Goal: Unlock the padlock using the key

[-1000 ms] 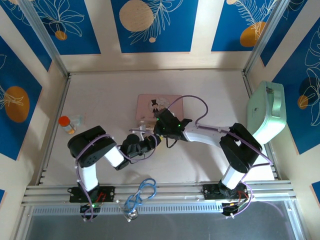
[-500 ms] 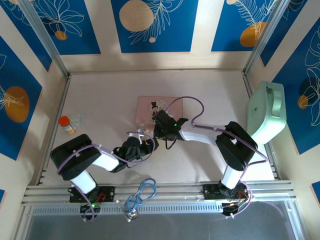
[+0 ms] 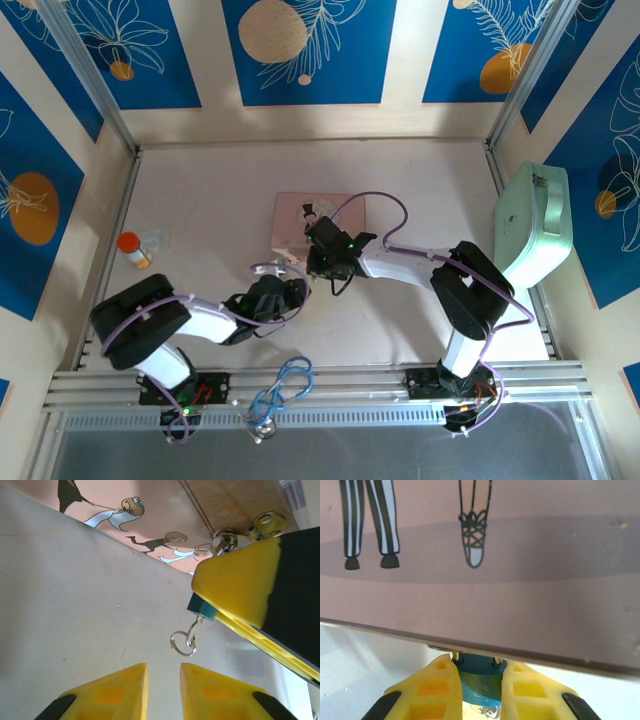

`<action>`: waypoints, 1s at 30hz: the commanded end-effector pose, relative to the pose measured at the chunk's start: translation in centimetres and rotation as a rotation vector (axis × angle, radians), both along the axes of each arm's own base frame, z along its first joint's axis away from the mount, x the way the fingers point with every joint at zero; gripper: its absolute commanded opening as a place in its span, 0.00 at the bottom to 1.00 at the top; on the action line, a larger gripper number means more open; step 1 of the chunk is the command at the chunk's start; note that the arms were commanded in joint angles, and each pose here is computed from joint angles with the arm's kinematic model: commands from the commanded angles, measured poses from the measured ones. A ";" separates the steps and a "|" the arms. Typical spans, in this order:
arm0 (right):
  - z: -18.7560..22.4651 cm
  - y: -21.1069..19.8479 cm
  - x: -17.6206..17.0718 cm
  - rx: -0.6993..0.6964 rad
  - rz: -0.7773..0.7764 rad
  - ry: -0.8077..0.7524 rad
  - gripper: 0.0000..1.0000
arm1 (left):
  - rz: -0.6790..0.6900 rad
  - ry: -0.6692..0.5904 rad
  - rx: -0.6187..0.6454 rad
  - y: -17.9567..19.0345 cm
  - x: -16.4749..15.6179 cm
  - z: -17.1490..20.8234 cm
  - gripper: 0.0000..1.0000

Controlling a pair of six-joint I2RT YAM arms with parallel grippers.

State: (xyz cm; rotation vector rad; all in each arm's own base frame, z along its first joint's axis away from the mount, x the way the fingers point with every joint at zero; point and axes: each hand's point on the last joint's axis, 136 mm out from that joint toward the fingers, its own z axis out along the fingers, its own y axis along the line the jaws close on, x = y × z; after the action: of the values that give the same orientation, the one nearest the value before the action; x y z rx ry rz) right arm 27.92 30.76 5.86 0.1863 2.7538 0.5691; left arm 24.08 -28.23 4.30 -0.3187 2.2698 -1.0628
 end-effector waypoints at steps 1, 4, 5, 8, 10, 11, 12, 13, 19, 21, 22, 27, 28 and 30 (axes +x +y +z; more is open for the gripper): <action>-1.1 0.4 -1.6 0.002 0.030 0.089 0.07 | -0.013 -0.043 -0.113 -1.0 0.6 1.1 0.24; -1.2 0.4 -1.7 0.011 0.028 0.098 0.07 | -0.027 -0.049 -0.187 -1.8 1.1 1.3 0.25; -1.2 0.4 -1.8 0.016 0.025 0.101 0.07 | -0.029 -0.050 -0.200 -1.9 1.3 1.3 0.26; -1.2 0.4 -1.8 0.024 0.022 0.109 0.07 | -0.037 -0.069 -0.229 -2.1 1.5 1.5 0.29; -1.3 0.3 -1.8 0.029 0.018 0.116 0.07 | -0.039 -0.073 -0.229 -2.1 1.6 1.5 0.29; -1.3 0.3 -1.8 0.031 0.017 0.118 0.07 | -0.035 -0.070 -0.224 -2.0 1.7 1.4 0.29; -1.4 0.2 -1.8 0.031 0.015 0.121 0.07 | -0.027 -0.070 -0.219 -1.8 1.8 1.3 0.29; -1.4 0.2 -1.8 0.031 0.014 0.125 0.07 | -0.019 -0.071 -0.214 -1.5 1.9 1.3 0.27; -1.5 0.3 -1.8 0.034 0.012 0.141 0.07 | 0.031 -0.056 -0.197 0.1 2.4 0.5 0.21; -1.5 0.3 -1.8 0.035 0.013 0.145 0.07 | 0.016 -0.059 -0.209 -0.3 2.5 0.6 0.21; -1.5 0.4 -1.8 0.036 0.014 0.147 0.07 | 0.011 -0.060 -0.213 -0.5 2.5 0.6 0.21; -1.4 0.6 -1.9 0.047 0.018 0.148 0.07 | 0.008 -0.069 -0.218 -0.6 2.9 0.8 0.20; -1.4 0.6 -1.9 0.050 0.017 0.149 0.07 | 0.003 -0.071 -0.219 -0.7 3.0 0.8 0.19; -1.4 0.7 -1.9 0.055 0.020 0.152 0.07 | 0.003 -0.074 -0.222 -0.8 3.2 0.9 0.17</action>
State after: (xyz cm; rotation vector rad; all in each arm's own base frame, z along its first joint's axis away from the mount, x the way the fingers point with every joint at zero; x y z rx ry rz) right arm 27.83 31.06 5.81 0.2311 2.7883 0.6420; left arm 26.33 -29.03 4.81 -0.3621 2.1201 -1.2992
